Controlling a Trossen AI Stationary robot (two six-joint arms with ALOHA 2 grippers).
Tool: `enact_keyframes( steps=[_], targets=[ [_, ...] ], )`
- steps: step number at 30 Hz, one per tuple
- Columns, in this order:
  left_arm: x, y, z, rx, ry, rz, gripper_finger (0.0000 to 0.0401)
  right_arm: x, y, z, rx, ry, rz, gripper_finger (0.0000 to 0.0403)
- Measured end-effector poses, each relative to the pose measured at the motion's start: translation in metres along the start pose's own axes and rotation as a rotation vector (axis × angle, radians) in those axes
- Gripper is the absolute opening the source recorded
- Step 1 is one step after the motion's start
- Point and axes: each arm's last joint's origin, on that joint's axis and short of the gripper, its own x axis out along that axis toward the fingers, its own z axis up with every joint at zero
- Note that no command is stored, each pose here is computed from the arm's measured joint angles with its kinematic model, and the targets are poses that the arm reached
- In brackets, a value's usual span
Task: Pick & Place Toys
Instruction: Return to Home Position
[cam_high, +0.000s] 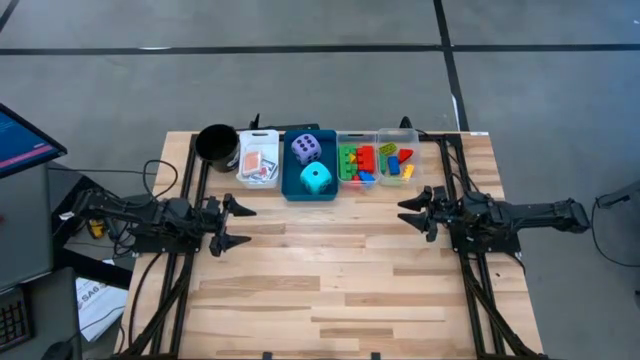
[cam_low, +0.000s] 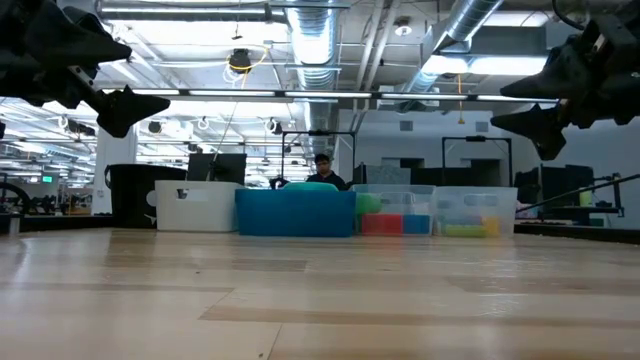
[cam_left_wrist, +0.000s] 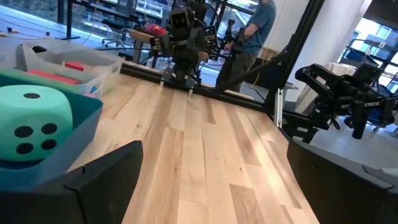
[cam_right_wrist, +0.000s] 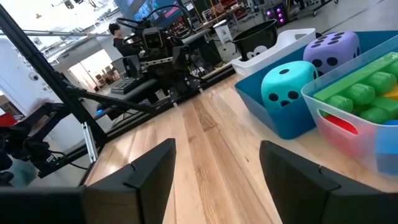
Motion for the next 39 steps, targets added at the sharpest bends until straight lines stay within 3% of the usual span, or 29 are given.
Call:
enact_keyframes(
  steps=[12, 39],
  targets=[
    [-0.0011, -0.0082, -0.0026, 0.004, 0.018, -0.058, 0.0392, 0.0, -0.0001, -0.0002, 0.0, 0.001, 0.0, 0.0229],
    [-0.0011, -0.0081, -0.0027, 0.004, 0.018, -0.057, 0.0392, 0.0001, -0.0002, -0.0004, 0.0, 0.001, -0.001, 0.0229]
  ],
)
